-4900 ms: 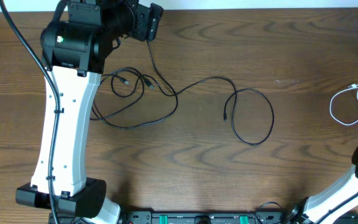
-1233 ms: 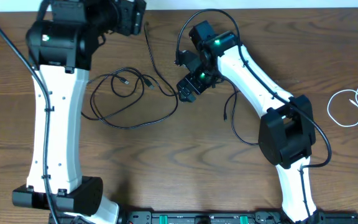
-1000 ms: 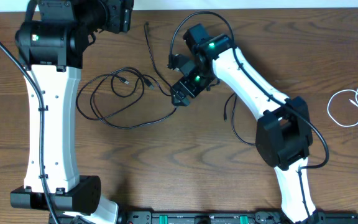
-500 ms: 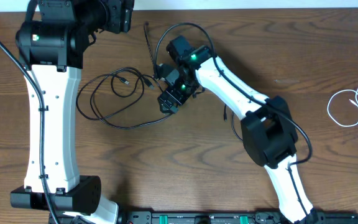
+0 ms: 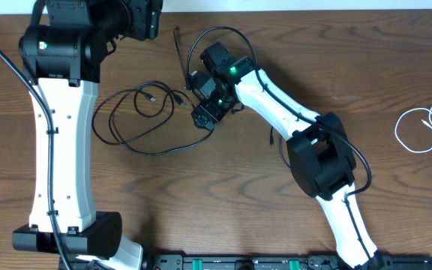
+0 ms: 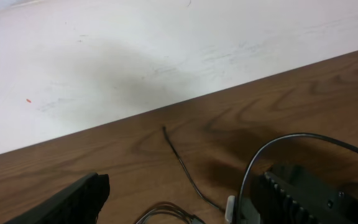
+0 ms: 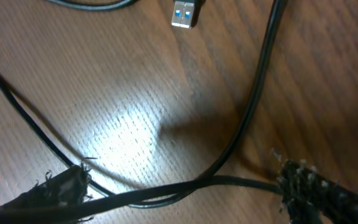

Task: Untangle cables

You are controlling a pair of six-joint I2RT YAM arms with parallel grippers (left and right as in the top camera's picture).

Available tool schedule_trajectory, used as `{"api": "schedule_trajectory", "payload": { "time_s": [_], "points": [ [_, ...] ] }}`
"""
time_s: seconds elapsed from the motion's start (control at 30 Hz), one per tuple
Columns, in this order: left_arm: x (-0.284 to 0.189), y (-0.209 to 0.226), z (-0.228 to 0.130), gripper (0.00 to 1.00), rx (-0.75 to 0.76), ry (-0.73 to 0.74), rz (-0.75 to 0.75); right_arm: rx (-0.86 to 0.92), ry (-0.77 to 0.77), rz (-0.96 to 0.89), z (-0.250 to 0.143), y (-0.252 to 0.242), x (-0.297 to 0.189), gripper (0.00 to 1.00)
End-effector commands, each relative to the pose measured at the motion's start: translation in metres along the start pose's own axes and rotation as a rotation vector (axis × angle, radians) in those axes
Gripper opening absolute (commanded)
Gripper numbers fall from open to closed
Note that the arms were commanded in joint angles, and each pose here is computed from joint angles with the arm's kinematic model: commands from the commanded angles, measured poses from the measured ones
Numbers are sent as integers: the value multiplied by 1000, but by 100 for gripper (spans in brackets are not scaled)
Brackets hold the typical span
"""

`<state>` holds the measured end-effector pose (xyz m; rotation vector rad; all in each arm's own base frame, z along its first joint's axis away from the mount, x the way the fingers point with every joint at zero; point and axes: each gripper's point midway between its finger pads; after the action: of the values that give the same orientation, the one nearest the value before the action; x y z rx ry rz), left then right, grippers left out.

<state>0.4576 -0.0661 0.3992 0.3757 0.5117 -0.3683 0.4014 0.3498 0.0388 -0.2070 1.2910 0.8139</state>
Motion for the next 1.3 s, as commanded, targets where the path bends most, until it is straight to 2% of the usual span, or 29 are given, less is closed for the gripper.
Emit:
{"api": "schedule_trajectory", "payload": {
  "time_s": [0.0,0.53,0.67,0.7,0.77,0.8,0.93,1.07,1.27],
  "points": [
    [-3,-2,3,77,6,-13,-12,-16,-11,2,4,-3,6,93],
    [-6,-7,5,77,3,-25,-38,-31,-51,25,14,-3,23,89],
    [-6,-7,4,77,3,-23,-39,-22,-53,-4,15,-8,23,71],
    [-6,-7,4,77,3,-24,-39,-11,-52,-24,15,-11,23,54],
    [-7,-7,5,77,3,-25,-38,7,-46,-52,13,-16,23,9],
    [-8,-7,5,77,3,-27,-37,29,-44,-77,12,-22,22,1],
    [-9,-7,5,77,4,-28,-36,78,-46,-134,12,-33,20,1],
    [-10,-7,6,77,4,-30,-35,196,-104,-283,21,-63,8,1],
    [-10,-7,5,77,4,-28,-36,306,-203,-421,37,-101,-40,1]
  ]
}}
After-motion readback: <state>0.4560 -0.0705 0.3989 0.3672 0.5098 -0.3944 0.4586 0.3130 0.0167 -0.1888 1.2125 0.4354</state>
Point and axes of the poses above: each gripper's point midway between its finger pads, its own x axis out along the fingers, its own y axis along the line the jaws close on, z = x × y, and after that the axes turned 14 degrees about x, right-handed
